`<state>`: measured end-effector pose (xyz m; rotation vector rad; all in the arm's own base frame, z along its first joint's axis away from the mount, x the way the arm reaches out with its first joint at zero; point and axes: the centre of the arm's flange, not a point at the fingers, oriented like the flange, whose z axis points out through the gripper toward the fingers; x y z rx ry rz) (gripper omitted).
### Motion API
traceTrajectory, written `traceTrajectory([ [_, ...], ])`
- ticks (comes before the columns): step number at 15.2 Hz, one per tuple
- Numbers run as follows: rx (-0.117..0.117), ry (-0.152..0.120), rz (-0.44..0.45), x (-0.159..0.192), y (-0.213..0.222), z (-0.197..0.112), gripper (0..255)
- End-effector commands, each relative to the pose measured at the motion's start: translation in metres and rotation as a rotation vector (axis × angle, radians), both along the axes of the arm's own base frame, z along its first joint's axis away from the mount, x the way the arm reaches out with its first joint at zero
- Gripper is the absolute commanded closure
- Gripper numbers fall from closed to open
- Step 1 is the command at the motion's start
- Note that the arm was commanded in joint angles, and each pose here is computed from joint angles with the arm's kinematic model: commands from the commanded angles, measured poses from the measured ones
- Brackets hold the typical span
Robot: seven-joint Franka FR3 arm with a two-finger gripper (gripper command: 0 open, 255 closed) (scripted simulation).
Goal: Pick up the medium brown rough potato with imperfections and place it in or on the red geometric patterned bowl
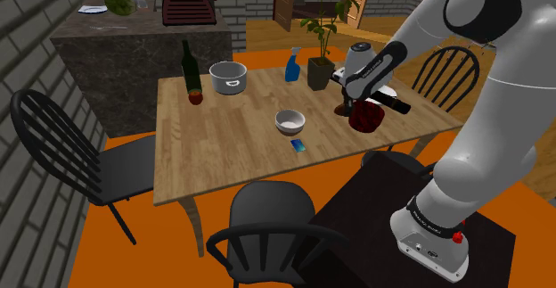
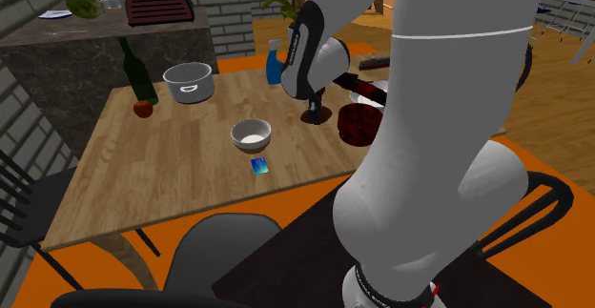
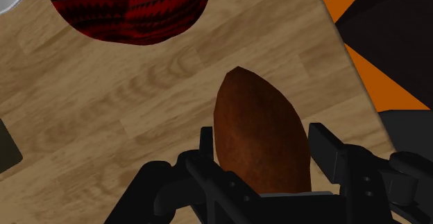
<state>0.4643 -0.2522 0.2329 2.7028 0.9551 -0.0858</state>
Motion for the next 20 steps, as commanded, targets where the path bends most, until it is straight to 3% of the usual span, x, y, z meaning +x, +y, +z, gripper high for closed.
traceTrajectory([
  [1, 0.000, 0.000, 0.000, 0.000, 0.000, 0.011, 255],
  [20, 0.000, 0.000, 0.000, -0.032, -0.239, 0.016, 255],
])
